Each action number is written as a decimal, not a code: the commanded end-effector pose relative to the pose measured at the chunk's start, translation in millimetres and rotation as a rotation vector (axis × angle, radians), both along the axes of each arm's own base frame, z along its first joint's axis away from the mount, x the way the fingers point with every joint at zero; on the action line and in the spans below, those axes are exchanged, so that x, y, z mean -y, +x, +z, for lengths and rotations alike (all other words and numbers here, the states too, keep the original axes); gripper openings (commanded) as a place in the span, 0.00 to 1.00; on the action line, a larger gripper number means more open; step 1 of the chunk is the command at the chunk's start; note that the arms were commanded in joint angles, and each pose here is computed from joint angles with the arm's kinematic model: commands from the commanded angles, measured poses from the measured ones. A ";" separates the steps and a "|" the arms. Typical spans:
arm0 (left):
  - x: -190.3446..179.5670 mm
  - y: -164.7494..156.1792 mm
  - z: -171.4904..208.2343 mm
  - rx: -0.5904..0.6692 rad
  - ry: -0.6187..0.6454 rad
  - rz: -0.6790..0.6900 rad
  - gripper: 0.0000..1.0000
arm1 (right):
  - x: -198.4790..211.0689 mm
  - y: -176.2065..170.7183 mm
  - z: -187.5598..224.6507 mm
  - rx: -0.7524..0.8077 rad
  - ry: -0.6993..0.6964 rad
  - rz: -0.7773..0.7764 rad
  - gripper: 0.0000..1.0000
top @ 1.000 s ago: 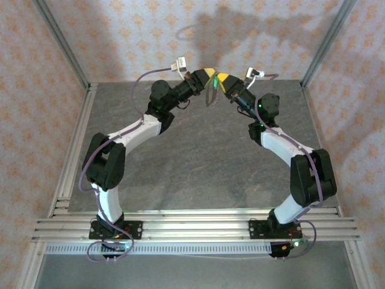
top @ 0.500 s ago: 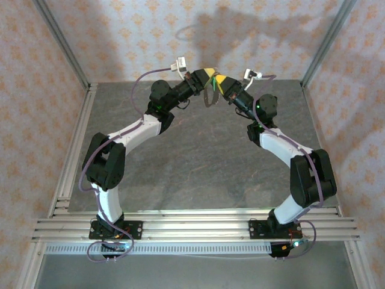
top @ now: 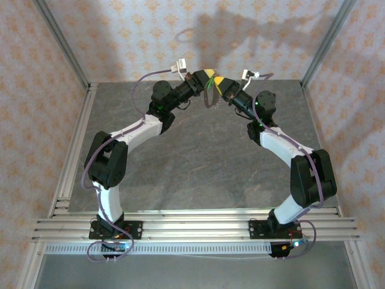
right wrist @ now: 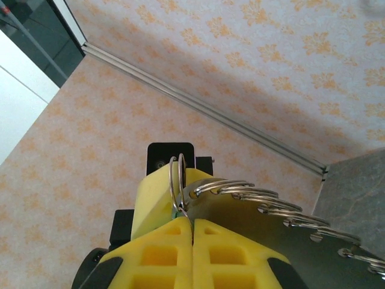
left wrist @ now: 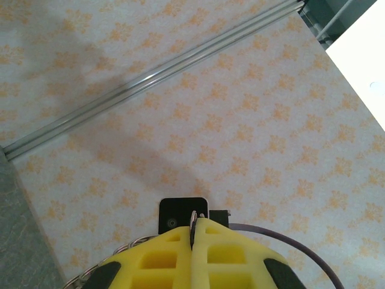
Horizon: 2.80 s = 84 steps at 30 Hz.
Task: Put the keys on the keyring
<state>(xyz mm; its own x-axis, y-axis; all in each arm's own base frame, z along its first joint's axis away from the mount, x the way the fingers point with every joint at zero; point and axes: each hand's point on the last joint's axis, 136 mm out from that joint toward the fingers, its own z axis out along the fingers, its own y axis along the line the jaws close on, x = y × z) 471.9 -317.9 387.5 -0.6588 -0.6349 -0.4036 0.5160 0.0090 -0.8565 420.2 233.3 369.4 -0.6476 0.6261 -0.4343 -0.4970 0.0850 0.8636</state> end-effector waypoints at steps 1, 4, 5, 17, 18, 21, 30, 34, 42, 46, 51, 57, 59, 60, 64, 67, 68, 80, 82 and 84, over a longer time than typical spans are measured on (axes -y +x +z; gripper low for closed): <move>9.0 -14.8 35.6 0.095 -0.047 -0.034 0.00 | -29.7 -29.6 -4.5 0.012 -0.076 0.169 0.00; 9.6 -15.5 36.2 0.095 -0.048 -0.035 0.00 | -30.9 -29.6 -5.4 0.009 -0.085 0.177 0.00; 9.9 -15.5 36.3 0.096 -0.048 -0.035 0.00 | -31.2 -28.7 -6.6 0.005 -0.088 0.177 0.00; 9.5 -17.2 37.3 0.101 -0.045 -0.035 0.00 | -29.0 -31.6 -7.4 0.003 -0.123 0.157 0.02; 9.6 -15.9 34.7 0.091 -0.038 -0.034 0.00 | -26.3 -32.2 -7.4 0.002 -0.126 0.148 0.07; 9.4 -16.2 33.6 0.081 -0.032 -0.033 0.00 | -11.3 -34.3 -8.5 -0.008 -0.129 0.106 0.22; 8.8 -17.7 35.4 0.086 -0.031 -0.030 0.00 | 58.9 -46.9 -5.6 -0.039 -0.128 -0.076 0.33; 8.2 -17.8 34.7 0.084 -0.027 -0.024 0.00 | 72.0 -43.3 15.5 -0.032 -0.102 -0.168 0.36; 9.9 -21.8 35.0 0.090 -0.005 -0.007 0.00 | 72.2 -24.4 50.2 -0.032 -0.036 -0.278 0.37; 10.8 -23.2 34.8 0.093 0.007 0.004 0.00 | 59.3 -16.2 50.5 -0.050 -0.016 -0.285 0.37; 10.7 -24.2 36.0 0.096 0.006 0.006 0.00 | 46.8 -11.9 44.8 -0.067 -0.008 -0.265 0.36; 11.6 -24.4 37.4 0.100 0.005 0.003 0.00 | 43.9 -10.2 36.7 -0.080 -0.024 -0.270 0.36; 11.3 -24.3 37.3 0.100 0.004 0.003 0.00 | 42.8 -8.8 34.2 -0.085 -0.024 -0.270 0.36; 11.5 -24.5 37.6 0.099 0.003 0.002 0.00 | 43.0 -8.0 34.0 -0.085 -0.024 -0.270 0.36; 12.0 -24.5 36.8 0.099 0.004 -0.001 0.00 | 39.6 -5.5 33.2 -0.085 -0.026 -0.260 0.35; 12.2 -24.7 36.8 0.099 0.004 -0.002 0.00 | 36.8 -3.3 32.8 -0.086 -0.026 -0.253 0.33; 12.0 -24.5 37.2 0.100 0.004 -0.001 0.00 | 36.4 -2.3 32.3 -0.086 -0.026 -0.253 0.32; 12.6 -23.8 35.3 0.096 0.006 -0.003 0.00 | 28.5 -1.0 37.9 -0.068 -0.034 -0.232 0.28; 12.7 -24.1 35.4 0.097 0.005 -0.003 0.00 | 27.3 -0.6 37.1 -0.070 -0.036 -0.228 0.26; 12.7 -24.0 35.1 0.097 0.007 -0.004 0.00 | 26.0 0.0 36.0 -0.072 -0.037 -0.224 0.24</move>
